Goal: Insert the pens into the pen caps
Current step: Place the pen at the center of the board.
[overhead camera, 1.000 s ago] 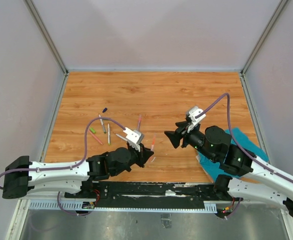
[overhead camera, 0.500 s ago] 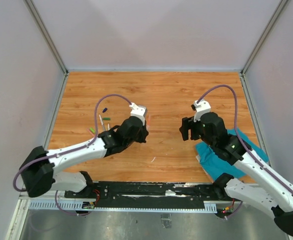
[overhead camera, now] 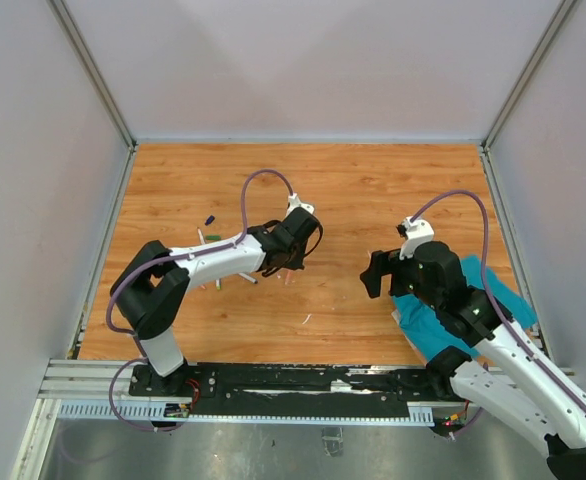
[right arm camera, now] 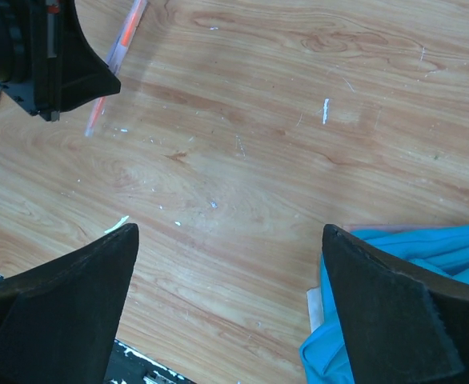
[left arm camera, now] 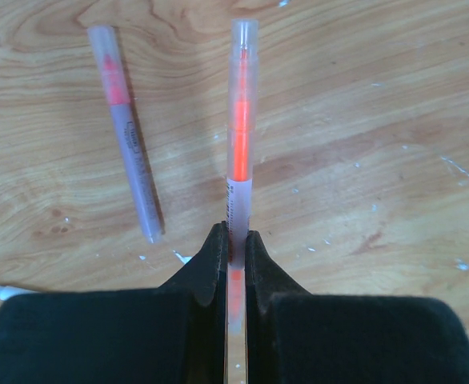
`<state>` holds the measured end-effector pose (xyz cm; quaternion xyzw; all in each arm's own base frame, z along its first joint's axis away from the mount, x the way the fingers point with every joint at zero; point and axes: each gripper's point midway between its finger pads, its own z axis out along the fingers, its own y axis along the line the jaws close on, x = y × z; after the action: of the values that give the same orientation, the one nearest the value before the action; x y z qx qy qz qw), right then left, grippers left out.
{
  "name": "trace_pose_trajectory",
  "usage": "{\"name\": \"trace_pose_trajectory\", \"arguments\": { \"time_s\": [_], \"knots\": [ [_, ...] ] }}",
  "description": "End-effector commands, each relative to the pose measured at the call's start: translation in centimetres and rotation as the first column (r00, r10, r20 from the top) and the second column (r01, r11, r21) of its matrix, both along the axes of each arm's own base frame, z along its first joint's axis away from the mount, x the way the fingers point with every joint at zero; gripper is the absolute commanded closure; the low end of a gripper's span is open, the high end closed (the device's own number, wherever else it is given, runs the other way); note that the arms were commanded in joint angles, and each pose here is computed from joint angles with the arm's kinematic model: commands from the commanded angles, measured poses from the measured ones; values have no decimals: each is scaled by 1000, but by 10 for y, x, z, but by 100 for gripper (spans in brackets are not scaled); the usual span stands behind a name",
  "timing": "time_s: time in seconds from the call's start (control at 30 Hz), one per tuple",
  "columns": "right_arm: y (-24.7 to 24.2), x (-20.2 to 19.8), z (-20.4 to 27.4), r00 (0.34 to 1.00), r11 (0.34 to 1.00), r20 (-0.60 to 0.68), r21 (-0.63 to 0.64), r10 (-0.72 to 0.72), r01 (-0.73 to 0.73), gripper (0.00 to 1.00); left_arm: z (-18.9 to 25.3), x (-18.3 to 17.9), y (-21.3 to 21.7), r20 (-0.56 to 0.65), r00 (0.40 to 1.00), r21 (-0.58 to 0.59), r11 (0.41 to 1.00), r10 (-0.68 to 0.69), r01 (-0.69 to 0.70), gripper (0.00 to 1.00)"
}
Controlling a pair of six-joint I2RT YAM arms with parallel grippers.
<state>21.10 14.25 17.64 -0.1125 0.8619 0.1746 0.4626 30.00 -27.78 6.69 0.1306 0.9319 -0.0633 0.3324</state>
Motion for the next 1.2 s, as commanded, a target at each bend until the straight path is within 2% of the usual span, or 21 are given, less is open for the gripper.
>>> {"name": "trace_pose_trajectory", "arguments": {
  "time_s": [0.0, 0.27, 0.43, 0.67, 1.17],
  "knots": [
    [-8, -3, -5, 997, 997, -27, 40, -70, 71, 2, 1, 8, 2, -27, 999, 13, 999, 34, -34, 99],
    [-8, -3, 0, 993, 995, -68, 36, -93, 96, 2, 7, 18, 9, -39, 999, 2, 1000, 21, -21, 100],
    [-3, 0, 0, 996, 994, -32, 76, -80, 82, 1, 11, 20, 15, -44, 999, -18, 1000, 12, -13, 100],
    [-7, -2, 6, 995, 989, -6, 110, -102, 102, 1, -1, 20, 13, -81, 996, -16, 1000, 21, -22, 100],
    [-10, -8, -4, 994, 992, -53, 69, -100, 104, 1, -29, 30, 13, -174, 982, -19, 997, 71, -75, 100]
  ]
}}
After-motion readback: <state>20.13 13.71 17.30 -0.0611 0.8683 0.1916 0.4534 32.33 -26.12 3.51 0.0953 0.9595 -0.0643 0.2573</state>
